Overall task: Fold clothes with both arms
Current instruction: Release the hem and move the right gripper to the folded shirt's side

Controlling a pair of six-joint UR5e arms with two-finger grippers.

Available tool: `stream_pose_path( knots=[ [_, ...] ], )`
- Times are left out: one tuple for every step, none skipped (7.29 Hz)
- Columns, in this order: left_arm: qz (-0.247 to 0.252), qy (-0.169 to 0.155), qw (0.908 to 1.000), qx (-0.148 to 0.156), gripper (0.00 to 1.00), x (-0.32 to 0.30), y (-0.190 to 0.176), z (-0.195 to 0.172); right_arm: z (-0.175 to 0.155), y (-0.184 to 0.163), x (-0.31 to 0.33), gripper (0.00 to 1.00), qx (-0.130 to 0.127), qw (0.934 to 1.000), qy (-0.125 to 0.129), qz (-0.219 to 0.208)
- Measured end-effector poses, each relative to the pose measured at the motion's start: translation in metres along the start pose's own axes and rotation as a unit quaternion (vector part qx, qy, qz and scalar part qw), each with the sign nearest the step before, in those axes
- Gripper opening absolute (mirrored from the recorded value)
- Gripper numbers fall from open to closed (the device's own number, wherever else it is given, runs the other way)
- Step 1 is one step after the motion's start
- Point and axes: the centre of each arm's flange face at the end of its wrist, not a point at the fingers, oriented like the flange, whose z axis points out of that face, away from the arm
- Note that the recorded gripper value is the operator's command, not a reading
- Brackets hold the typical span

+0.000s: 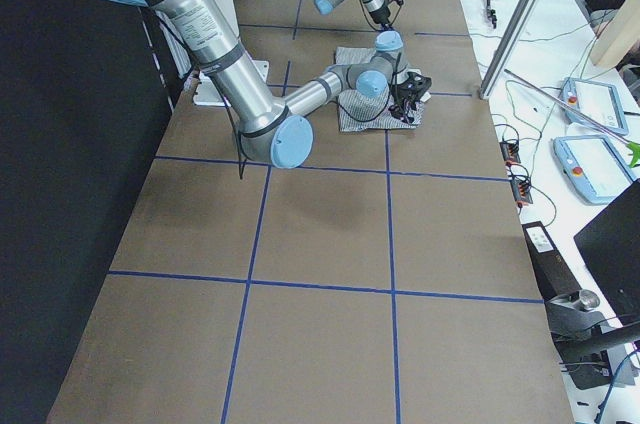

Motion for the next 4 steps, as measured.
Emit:
stream_pose_path(
  knots=[
    [0.0, 0.002, 1.0, 0.0, 0.5, -0.003, 0.0, -0.003, -0.013, 0.027, 0.03, 0.75, -0.018, 0.9998, -0.006, -0.009],
    [0.0, 0.002, 1.0, 0.002, 0.5, -0.005, -0.001, -0.004, -0.024, 0.051, 0.054, 0.75, -0.032, 0.9994, -0.009, -0.009],
    [-0.001, 0.0, 1.0, 0.004, 0.5, -0.007, -0.004, -0.004, -0.03, 0.068, 0.071, 0.76, -0.04, 0.9992, -0.009, -0.003],
    [-0.001, -0.001, 1.0, 0.005, 0.5, -0.008, -0.005, -0.004, -0.03, 0.079, 0.084, 0.77, -0.044, 0.999, -0.004, -0.001]
  ],
)
